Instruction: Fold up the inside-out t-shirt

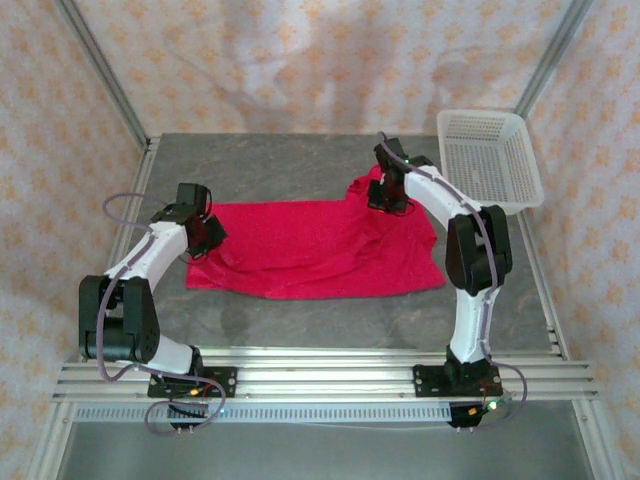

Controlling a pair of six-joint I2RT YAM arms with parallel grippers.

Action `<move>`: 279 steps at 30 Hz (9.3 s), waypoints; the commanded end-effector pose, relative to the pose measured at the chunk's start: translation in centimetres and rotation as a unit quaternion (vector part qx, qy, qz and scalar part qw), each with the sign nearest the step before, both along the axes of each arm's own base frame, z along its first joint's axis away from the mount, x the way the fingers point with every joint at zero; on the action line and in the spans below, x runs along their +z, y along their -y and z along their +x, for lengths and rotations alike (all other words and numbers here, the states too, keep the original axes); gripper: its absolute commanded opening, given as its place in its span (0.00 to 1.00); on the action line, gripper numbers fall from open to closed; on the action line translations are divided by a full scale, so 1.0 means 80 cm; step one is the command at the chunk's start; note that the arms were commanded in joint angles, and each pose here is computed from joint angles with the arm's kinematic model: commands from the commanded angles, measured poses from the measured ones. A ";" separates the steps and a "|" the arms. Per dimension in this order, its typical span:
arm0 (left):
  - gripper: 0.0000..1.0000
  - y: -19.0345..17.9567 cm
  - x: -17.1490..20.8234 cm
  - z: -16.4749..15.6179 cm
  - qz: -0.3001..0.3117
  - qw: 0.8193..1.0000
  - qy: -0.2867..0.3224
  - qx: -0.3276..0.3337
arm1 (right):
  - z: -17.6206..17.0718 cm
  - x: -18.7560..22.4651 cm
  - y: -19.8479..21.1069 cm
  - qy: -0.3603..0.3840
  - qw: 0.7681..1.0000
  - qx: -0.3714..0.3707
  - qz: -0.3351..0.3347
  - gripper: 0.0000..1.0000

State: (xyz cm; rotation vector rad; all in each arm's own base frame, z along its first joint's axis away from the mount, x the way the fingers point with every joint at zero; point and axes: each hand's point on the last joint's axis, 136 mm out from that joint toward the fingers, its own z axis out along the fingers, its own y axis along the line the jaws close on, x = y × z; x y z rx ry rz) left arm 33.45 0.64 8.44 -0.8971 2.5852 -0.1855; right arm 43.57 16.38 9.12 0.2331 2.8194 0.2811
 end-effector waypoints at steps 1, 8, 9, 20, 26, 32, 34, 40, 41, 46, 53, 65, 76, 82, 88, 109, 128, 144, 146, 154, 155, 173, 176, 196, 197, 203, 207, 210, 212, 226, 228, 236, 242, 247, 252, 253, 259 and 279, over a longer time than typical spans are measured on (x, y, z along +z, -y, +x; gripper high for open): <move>0.00 0.002 -0.001 0.001 0.002 1.000 0.000 -0.001 | -0.012 -0.013 0.015 -0.019 0.996 0.035 -0.074 0.23; 0.00 0.002 -0.001 0.002 0.002 1.000 0.000 -0.002 | -0.010 -0.035 0.010 -0.032 0.994 0.048 -0.090 0.27; 0.00 0.002 -0.002 0.001 0.002 1.000 -0.001 -0.002 | -0.008 -0.037 0.010 -0.032 0.994 0.048 -0.092 0.28; 0.00 0.001 0.000 -0.001 0.005 1.000 -0.003 -0.004 | 0.009 -0.056 0.010 -0.036 0.993 0.046 -0.107 0.30; 0.00 0.000 0.003 -0.001 0.009 1.000 -0.004 -0.006 | 0.012 -0.060 0.015 -0.041 0.990 0.046 -0.125 0.18; 0.00 -0.002 0.010 -0.001 0.013 1.000 0.000 -0.006 | 0.011 -0.055 0.016 -0.040 0.990 0.045 -0.125 0.00; 0.00 -0.002 0.015 0.001 0.015 1.000 0.001 -0.007 | 0.010 -0.041 0.019 -0.040 0.990 0.044 -0.130 0.00; 0.00 -0.008 0.083 0.025 0.008 0.999 0.044 -0.004 | 0.016 0.116 0.059 0.073 0.982 -0.006 -0.177 0.00; 0.00 -0.012 0.104 0.031 0.006 0.998 0.060 0.000 | 0.015 0.152 0.069 0.104 0.978 -0.020 -0.178 0.00; 0.00 -0.044 0.214 0.043 0.002 0.989 0.146 0.038 | -0.008 0.301 0.107 0.237 0.962 -0.095 -0.095 0.00; 0.00 -0.081 0.376 0.041 -0.020 0.950 0.295 0.099 | -0.054 0.461 0.157 0.383 0.910 -0.159 0.020 0.00; 0.00 -0.081 0.626 -0.146 0.064 0.815 0.556 0.148 | -0.254 0.652 0.202 0.582 0.790 -0.178 0.071 0.00; 0.00 -0.067 0.665 -0.163 0.071 0.794 0.591 0.120 | -0.303 0.689 0.224 0.630 0.751 -0.193 0.045 0.00; 0.00 -0.082 0.591 -0.059 0.036 0.841 0.531 0.102 | -0.185 0.639 0.204 0.574 0.799 -0.176 0.009 0.00; 0.00 -0.092 0.460 0.072 0.018 0.900 0.429 0.071 | -0.047 0.550 0.187 0.498 0.851 -0.160 -0.053 0.00; 0.63 -0.026 0.182 0.196 0.011 0.982 0.189 0.024 | 0.143 0.177 0.117 0.163 0.970 -0.157 -0.087 0.63; 0.45 0.097 0.009 0.164 -0.082 0.991 0.050 -0.089 | 0.147 -0.007 0.068 0.074 0.990 -0.118 -0.012 0.53; 0.38 0.106 -0.015 0.155 -0.080 0.991 0.024 -0.104 | 0.192 -0.049 0.043 0.054 0.992 -0.113 0.017 0.23; 0.38 0.105 -0.013 0.155 -0.077 0.991 0.023 -0.106 | 0.192 -0.044 0.040 0.057 0.992 -0.113 0.023 0.07; 0.35 0.104 -0.014 0.156 -0.073 0.991 0.021 -0.108 | 0.200 0.031 0.044 0.113 0.986 -0.118 0.032 0.00; 0.35 0.103 -0.015 0.156 -0.071 0.991 0.020 -0.108 | 0.202 0.045 0.044 0.125 0.984 -0.119 0.033 0.00; 0.33 0.099 -0.025 0.151 -0.069 0.993 0.019 -0.097 | 0.317 0.137 0.018 0.306 0.930 -0.106 0.173 0.58; 0.33 0.090 -0.017 0.145 -0.057 0.994 0.026 -0.088 | 0.308 0.148 0.027 0.290 0.932 -0.118 0.185 0.66; 0.37 0.025 -0.082 0.204 -0.133 0.991 0.001 0.029 | 0.057 -0.032 0.080 0.017 0.986 -0.168 0.010 0.67; 0.37 0.014 -0.090 0.204 -0.137 0.990 -0.005 0.043 | 0.059 -0.040 0.081 0.010 0.986 -0.167 0.010 0.67; 0.37 -0.055 -0.111 0.212 -0.128 0.984 -0.009 0.124 | 0.113 -0.086 0.071 -0.012 0.988 -0.154 0.002 0.67; 0.37 -0.072 -0.108 0.244 -0.120 0.984 0.004 0.133 | 0.176 -0.095 0.054 0.010 0.989 -0.149 0.023 0.68; 0.36 -0.080 -0.108 0.273 -0.118 0.984 0.016 0.136 | 0.225 -0.085 0.042 0.049 0.987 -0.146 0.053 0.68; 0.37 -0.085 -0.100 0.293 -0.112 0.985 0.029 0.130 | 0.253 -0.071 0.038 0.085 0.982 -0.145 0.081 0.69; 0.43 -0.048 0.104 0.198 -0.032 0.990 0.124 0.050 | 0.161 0.093 0.032 0.122 0.981 -0.110 0.106 0.70; 0.39 -0.037 0.097 0.155 -0.051 0.991 0.115 0.050 | 0.121 0.081 0.027 0.096 0.984 -0.106 0.109 0.69; 0.34 -0.048 0.043 -0.022 -0.065 0.991 0.048 0.109 | -0.065 0.055 0.073 0.061 0.991 -0.117 0.024 0.62; 0.41 -0.058 0.017 -0.083 -0.055 0.990 0.011 0.128 | -0.176 0.028 0.104 0.036 0.992 -0.125 0.000 0.56; 0.45 -0.062 -0.016 -0.092 -0.053 0.989 -0.015 0.136 | -0.232 0.013 0.117 0.020 0.991 -0.129 0.000 0.59; 0.45 -0.068 -0.037 -0.080 -0.054 0.988 -0.023 0.143 | -0.263 -0.007 0.123 -0.011 0.991 -0.131 -0.004 0.64; 0.45 -0.070 -0.041 -0.077 -0.052 0.988 -0.025 0.144 | -0.270 -0.012 0.122 -0.019 0.991 -0.129 -0.003 0.65; 0.45 -0.075 -0.072 -0.078 -0.050 0.986 -0.046 0.155 | -0.301 -0.032 0.108 -0.052 0.991 -0.125 0.015 0.67; 0.00 -0.085 -0.059 -0.082 -0.034 0.986 -0.040 0.156 | -0.344 -0.083 0.041 -0.063 0.985 -0.135 0.082 0.47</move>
